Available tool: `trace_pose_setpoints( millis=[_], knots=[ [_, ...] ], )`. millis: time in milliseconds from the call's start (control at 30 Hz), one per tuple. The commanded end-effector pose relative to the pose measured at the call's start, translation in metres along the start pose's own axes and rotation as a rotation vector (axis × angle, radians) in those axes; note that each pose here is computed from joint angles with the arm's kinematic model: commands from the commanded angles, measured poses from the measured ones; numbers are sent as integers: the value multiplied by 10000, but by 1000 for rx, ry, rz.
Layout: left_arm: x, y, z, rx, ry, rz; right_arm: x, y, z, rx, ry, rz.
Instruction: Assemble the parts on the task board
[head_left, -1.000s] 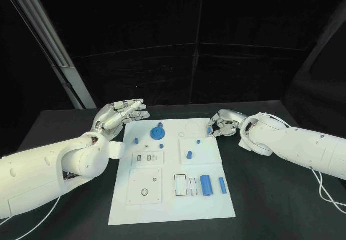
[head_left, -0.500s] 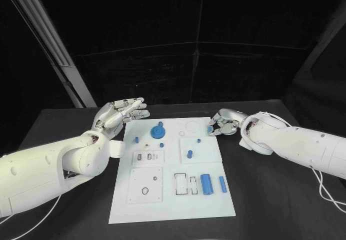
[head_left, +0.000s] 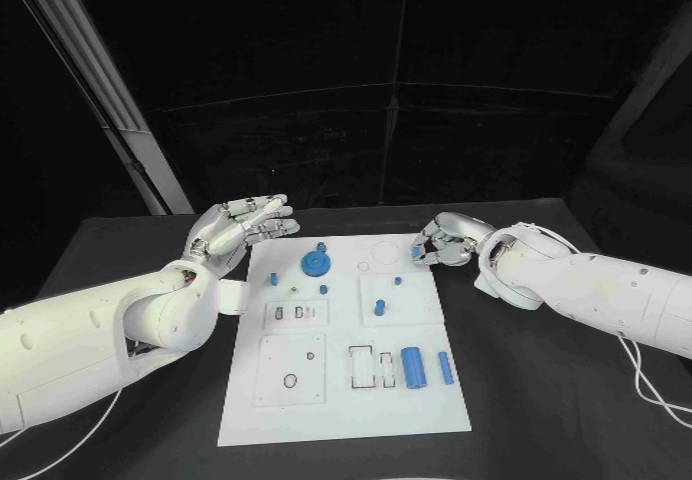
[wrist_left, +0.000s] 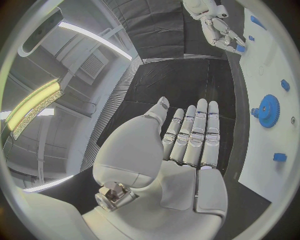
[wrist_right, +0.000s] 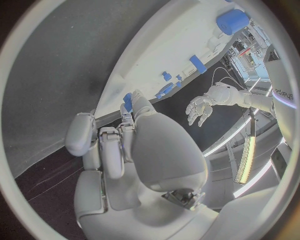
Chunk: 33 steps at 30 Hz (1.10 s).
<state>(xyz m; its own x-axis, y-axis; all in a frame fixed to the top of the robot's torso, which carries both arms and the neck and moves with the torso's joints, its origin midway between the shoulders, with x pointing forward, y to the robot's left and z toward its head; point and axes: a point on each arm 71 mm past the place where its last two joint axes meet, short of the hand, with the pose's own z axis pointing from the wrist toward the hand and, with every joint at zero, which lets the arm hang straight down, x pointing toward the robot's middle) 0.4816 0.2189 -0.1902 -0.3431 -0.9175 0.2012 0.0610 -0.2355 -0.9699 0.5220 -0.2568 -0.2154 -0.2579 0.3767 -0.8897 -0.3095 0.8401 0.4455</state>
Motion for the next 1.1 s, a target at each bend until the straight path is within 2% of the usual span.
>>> trace_pose_setpoints(
  millis=[33, 200, 400, 567, 767, 967, 1100],
  knots=[
    [3, -13, -2, 4, 10, -6, -64, 46, -21, 4, -88, 37],
    [-11, -19, -8, 4, 6, -4, -34, 192, -64, 10, -86, 70],
    [-14, -19, 2, 6, 6, -3, 74, 516, -54, -20, -57, 82],
    [-28, -10, 33, 5, -3, -11, 220, 866, 41, -72, -20, 78],
    [-54, -3, 72, 5, -18, -19, 434, 1285, 194, -133, 51, 29],
    [-66, -8, 100, 8, -23, -19, 588, 1545, 277, -172, 95, -43],
    [-67, -12, 115, 10, -24, -19, 681, 1635, 293, -187, 112, -82]
  ],
)
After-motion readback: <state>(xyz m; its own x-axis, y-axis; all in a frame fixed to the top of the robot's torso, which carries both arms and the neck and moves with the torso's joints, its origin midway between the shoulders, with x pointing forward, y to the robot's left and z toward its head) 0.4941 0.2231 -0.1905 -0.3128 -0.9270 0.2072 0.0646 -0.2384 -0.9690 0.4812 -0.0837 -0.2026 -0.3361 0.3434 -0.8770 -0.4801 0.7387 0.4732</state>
